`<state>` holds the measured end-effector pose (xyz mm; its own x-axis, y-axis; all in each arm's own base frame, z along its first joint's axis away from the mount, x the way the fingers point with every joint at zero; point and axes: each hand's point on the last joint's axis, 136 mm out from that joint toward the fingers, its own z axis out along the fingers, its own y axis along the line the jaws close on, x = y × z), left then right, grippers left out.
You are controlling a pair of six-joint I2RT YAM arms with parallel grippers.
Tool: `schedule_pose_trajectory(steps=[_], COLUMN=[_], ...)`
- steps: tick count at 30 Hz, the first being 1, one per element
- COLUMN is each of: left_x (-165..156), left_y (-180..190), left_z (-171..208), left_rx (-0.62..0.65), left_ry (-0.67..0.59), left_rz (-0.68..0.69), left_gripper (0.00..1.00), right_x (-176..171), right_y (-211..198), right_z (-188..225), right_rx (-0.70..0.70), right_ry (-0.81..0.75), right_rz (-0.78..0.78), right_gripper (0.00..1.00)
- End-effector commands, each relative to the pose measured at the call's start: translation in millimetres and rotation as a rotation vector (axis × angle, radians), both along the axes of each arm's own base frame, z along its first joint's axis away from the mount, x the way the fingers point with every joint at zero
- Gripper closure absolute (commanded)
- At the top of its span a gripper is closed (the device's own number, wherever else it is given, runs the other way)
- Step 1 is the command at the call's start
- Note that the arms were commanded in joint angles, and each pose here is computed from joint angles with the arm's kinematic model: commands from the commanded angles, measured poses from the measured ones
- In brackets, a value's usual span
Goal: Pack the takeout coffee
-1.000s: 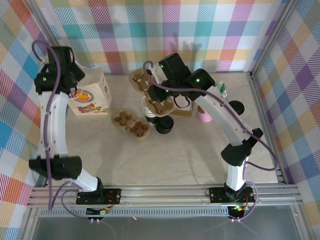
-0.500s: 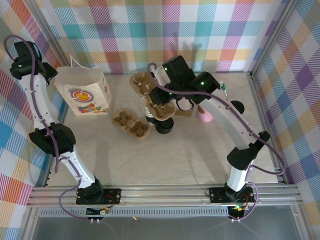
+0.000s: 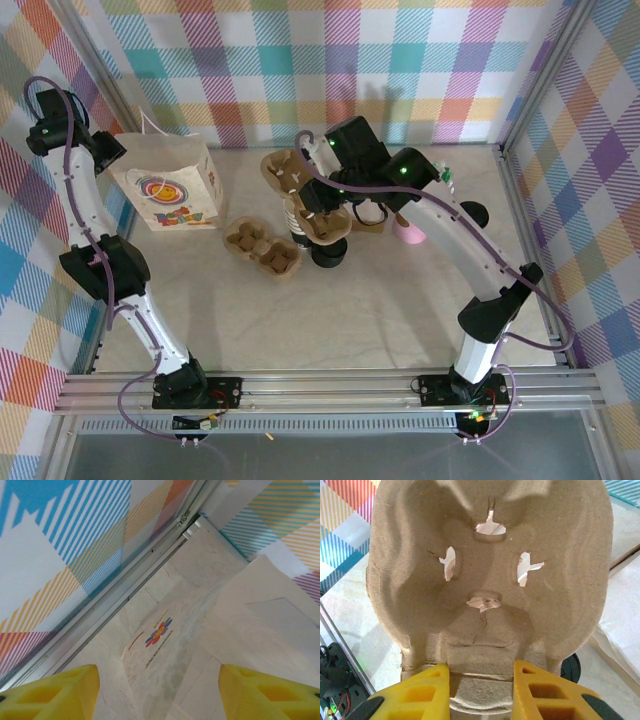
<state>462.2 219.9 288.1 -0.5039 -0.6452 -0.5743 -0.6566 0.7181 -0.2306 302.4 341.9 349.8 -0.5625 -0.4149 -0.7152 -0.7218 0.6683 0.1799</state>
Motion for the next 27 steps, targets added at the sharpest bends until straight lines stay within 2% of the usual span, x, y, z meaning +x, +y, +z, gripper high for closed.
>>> schedule_pose_trajectory(steps=[1, 5, 7, 12, 17, 23, 27], left_x=[4.6, 5.3, 5.0, 0.1, -13.5, -37.7, -64.5], left_y=[-4.9, -2.9, -3.8, -3.9, -5.5, -24.9, -40.6], left_z=[-2.6, -10.8, -12.5, -5.6, 14.2, 51.3, 75.2], left_rx=[-0.003, 0.000, 0.000, 0.018, 0.041, -0.017, -0.044], left_ry=[0.009, 0.033, 0.040, 0.040, 0.022, -0.075, -0.141], left_rz=[-0.043, -0.051, -0.057, -0.061, -0.034, 0.016, 0.048], left_gripper=[0.38, 0.48, 0.56, 0.87, 1.00, 1.00, 1.00], right_x=[-2.0, -2.3, -1.6, -1.9, -2.7, -3.9, -4.8], right_y=[2.1, 2.6, 2.4, 1.5, -1.5, -8.8, -14.1], right_z=[13.5, 14.2, 14.4, 16.7, 22.2, 27.3, 33.8], right_rx=[0.044, 0.047, 0.046, 0.046, 0.044, 0.031, 0.033], right_ry=[-0.018, -0.013, -0.013, -0.013, -0.023, -0.046, -0.076], right_rz=[0.019, 0.024, 0.024, 0.024, 0.019, 0.010, 0.005], right_gripper=[0.73, 0.73, 0.73, 0.73, 0.73, 0.73, 0.73])
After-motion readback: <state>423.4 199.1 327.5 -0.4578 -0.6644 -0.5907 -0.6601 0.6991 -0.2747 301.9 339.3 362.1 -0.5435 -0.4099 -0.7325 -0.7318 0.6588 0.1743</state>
